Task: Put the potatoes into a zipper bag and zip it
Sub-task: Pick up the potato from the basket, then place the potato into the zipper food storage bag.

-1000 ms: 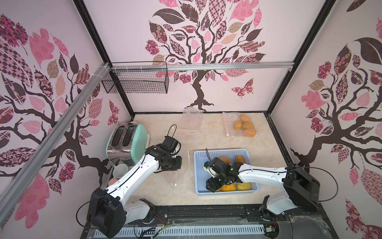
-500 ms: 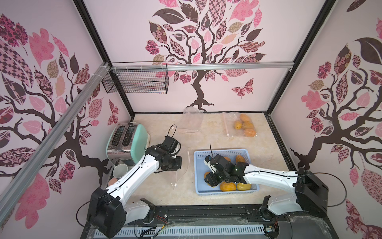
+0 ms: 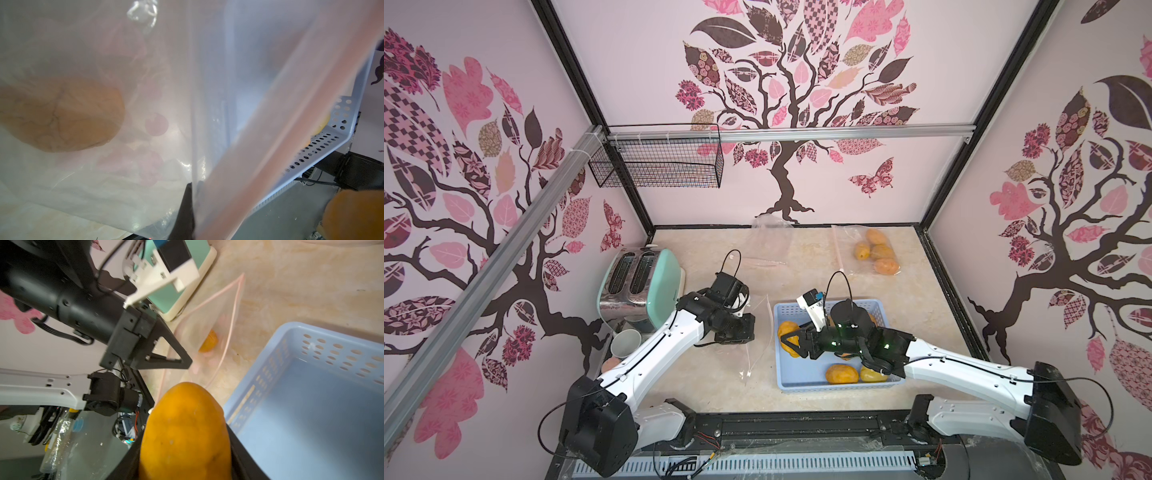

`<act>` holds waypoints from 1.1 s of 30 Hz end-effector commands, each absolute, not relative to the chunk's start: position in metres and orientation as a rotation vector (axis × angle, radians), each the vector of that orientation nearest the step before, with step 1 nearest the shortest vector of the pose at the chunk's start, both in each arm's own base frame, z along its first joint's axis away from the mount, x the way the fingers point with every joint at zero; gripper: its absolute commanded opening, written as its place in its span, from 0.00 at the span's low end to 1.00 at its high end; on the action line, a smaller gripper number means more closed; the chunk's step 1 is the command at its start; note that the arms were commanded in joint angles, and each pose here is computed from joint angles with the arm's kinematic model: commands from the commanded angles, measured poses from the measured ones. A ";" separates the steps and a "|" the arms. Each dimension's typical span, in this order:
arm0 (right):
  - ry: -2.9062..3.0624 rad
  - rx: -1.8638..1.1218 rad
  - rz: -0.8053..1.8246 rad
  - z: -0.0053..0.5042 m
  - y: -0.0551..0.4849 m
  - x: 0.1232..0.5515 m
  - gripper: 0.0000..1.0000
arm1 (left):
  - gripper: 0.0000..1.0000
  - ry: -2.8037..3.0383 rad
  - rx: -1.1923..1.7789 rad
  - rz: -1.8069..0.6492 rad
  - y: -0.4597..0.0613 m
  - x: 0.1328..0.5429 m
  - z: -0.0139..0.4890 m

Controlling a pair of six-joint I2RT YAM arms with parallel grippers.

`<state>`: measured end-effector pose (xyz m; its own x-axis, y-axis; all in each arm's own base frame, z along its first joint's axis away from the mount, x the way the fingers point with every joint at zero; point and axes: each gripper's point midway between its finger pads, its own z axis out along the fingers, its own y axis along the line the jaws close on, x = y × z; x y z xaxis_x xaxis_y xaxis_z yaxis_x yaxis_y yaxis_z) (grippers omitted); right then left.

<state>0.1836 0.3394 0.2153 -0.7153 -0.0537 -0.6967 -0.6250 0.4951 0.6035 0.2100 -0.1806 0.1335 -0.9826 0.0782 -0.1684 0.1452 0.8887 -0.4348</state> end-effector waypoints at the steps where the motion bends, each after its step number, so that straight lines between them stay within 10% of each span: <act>1: 1.966 -0.469 1.368 0.269 0.361 0.194 0.51 | 0.00 2.860 0.179 -0.815 -0.198 0.219 0.154; 33: 2.085 -0.254 1.283 0.185 0.386 0.238 0.50 | 0.00 2.731 0.122 -1.016 -0.217 0.225 0.189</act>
<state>0.2418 0.3883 0.2425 -0.7130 0.2781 -0.6436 -0.5320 0.3834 0.7550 0.2200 -0.1914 0.1517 -0.9904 -0.0410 -0.1317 0.0340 0.8528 -0.5211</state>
